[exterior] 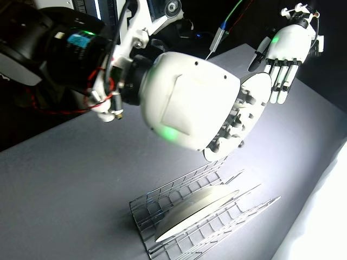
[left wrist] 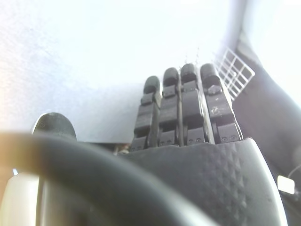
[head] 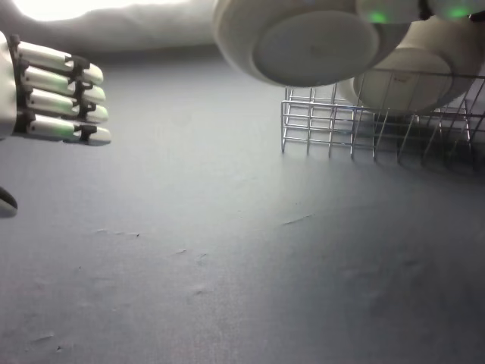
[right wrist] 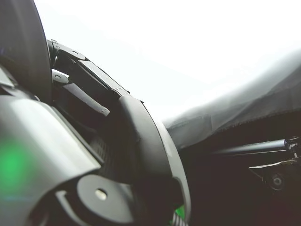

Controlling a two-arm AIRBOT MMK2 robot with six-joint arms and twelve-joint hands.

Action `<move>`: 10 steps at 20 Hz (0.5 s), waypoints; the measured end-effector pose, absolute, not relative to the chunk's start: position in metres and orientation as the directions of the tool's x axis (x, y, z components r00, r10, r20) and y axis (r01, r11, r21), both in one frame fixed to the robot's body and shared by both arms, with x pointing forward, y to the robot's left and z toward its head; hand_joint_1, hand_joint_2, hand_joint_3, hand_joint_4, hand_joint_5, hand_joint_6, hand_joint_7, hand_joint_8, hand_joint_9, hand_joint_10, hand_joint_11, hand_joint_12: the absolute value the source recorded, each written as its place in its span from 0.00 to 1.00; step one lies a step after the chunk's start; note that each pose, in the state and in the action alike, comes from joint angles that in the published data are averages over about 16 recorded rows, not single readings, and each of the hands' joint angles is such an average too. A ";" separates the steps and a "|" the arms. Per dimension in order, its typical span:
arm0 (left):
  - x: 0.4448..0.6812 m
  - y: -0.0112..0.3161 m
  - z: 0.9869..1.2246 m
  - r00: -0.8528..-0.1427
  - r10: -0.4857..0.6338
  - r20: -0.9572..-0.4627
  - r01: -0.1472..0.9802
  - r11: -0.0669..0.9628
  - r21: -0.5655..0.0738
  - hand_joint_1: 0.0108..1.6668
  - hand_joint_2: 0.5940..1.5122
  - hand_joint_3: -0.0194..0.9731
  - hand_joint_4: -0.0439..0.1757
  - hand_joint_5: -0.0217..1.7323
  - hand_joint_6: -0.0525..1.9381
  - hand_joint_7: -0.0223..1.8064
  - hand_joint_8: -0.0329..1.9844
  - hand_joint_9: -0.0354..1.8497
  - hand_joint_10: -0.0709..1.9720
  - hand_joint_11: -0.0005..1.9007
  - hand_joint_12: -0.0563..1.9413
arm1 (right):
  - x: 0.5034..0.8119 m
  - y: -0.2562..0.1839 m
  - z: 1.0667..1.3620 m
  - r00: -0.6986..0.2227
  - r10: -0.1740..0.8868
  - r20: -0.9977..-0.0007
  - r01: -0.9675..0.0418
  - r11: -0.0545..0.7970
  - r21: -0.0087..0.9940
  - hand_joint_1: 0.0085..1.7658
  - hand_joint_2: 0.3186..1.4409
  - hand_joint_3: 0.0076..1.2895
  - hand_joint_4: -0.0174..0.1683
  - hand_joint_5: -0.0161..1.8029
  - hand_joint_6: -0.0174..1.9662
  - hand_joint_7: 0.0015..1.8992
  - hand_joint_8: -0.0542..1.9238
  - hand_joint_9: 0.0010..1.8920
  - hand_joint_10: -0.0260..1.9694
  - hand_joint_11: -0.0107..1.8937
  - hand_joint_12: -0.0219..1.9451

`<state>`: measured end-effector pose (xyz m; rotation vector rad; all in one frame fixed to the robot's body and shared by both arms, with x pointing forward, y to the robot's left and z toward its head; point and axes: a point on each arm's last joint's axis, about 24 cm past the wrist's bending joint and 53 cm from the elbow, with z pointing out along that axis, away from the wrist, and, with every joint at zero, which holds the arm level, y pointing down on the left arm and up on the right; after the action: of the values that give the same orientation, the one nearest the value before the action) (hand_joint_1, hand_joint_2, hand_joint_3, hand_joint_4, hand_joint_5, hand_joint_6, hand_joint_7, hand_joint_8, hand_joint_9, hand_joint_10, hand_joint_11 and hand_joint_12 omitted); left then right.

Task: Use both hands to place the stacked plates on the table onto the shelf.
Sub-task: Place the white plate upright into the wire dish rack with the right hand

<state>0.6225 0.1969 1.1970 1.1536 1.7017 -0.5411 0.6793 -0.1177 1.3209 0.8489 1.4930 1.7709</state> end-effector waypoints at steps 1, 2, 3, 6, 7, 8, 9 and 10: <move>0.623 0.197 1.197 -0.078 0.446 -0.891 0.880 0.452 0.150 0.00 0.66 0.02 0.22 0.09 0.03 0.11 0.02 0.10 0.04 0.01 0.16 | 0.680 -0.121 1.320 -0.564 0.823 0.064 -0.075 -0.128 0.989 0.78 0.65 0.00 0.05 0.48 0.54 0.52 0.47 0.49 0.62 0.34 0.76; 0.623 0.197 1.198 -0.078 0.446 -0.891 0.880 0.452 0.149 0.00 0.66 0.02 0.22 0.09 0.03 0.11 0.02 0.10 0.04 0.01 0.16 | 0.681 -0.125 1.319 -0.558 0.828 0.065 -0.074 -0.127 0.989 0.78 0.65 0.00 0.05 0.48 0.54 0.52 0.47 0.49 0.62 0.34 0.76; 0.623 0.197 1.198 -0.078 0.447 -0.891 0.880 0.452 0.149 0.00 0.66 0.02 0.22 0.09 0.03 0.11 0.02 0.10 0.04 0.01 0.16 | 0.682 -0.129 1.317 -0.551 0.832 0.065 -0.072 -0.125 0.990 0.78 0.65 0.00 0.05 0.48 0.54 0.52 0.47 0.49 0.62 0.34 0.76; 0.623 0.198 1.198 -0.080 0.446 -0.891 0.879 0.453 0.147 0.00 0.66 0.02 0.22 0.09 0.03 0.11 0.02 0.10 0.04 0.01 0.16 | 0.685 -0.139 1.310 -0.532 0.844 0.060 -0.067 -0.113 0.991 0.78 0.65 0.00 0.05 0.48 0.54 0.53 0.47 0.49 0.61 0.34 0.76; 0.623 0.198 1.198 -0.081 0.446 -0.891 0.879 0.454 0.147 0.00 0.66 0.02 0.22 0.09 0.03 0.11 0.02 0.10 0.04 0.01 0.16 | 0.686 -0.142 1.308 -0.526 0.848 0.058 -0.066 -0.108 0.992 0.78 0.65 0.00 0.05 0.48 0.54 0.53 0.47 0.49 0.61 0.34 0.76; 0.623 0.198 1.198 -0.082 0.445 -0.892 0.879 0.454 0.146 0.00 0.66 0.02 0.22 0.09 0.03 0.11 0.02 0.10 0.04 0.01 0.15 | 0.687 -0.145 1.305 -0.520 0.852 0.055 -0.064 -0.103 0.993 0.78 0.65 0.00 0.05 0.48 0.54 0.53 0.47 0.49 0.61 0.34 0.76; 0.623 0.198 1.198 -0.083 0.446 -0.891 0.879 0.455 0.145 0.00 0.66 0.02 0.22 0.09 0.03 0.11 0.02 0.10 0.04 0.01 0.15 | 0.688 -0.148 1.303 -0.514 0.856 0.052 -0.063 -0.098 0.993 0.78 0.65 0.00 0.05 0.48 0.54 0.53 0.47 0.49 0.61 0.34 0.76; 0.623 0.199 1.198 -0.084 0.446 -0.891 0.879 0.455 0.145 0.00 0.66 0.02 0.22 0.09 0.03 0.11 0.02 0.10 0.04 0.01 0.15 | 0.689 -0.151 1.300 -0.508 0.860 0.049 -0.062 -0.093 0.994 0.78 0.65 0.00 0.05 0.47 0.54 0.53 0.47 0.49 0.61 0.34 0.75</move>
<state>0.6231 0.1986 1.1980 1.1491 1.7080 -0.5432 0.6893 -0.1514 1.3002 0.9000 1.4826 1.6868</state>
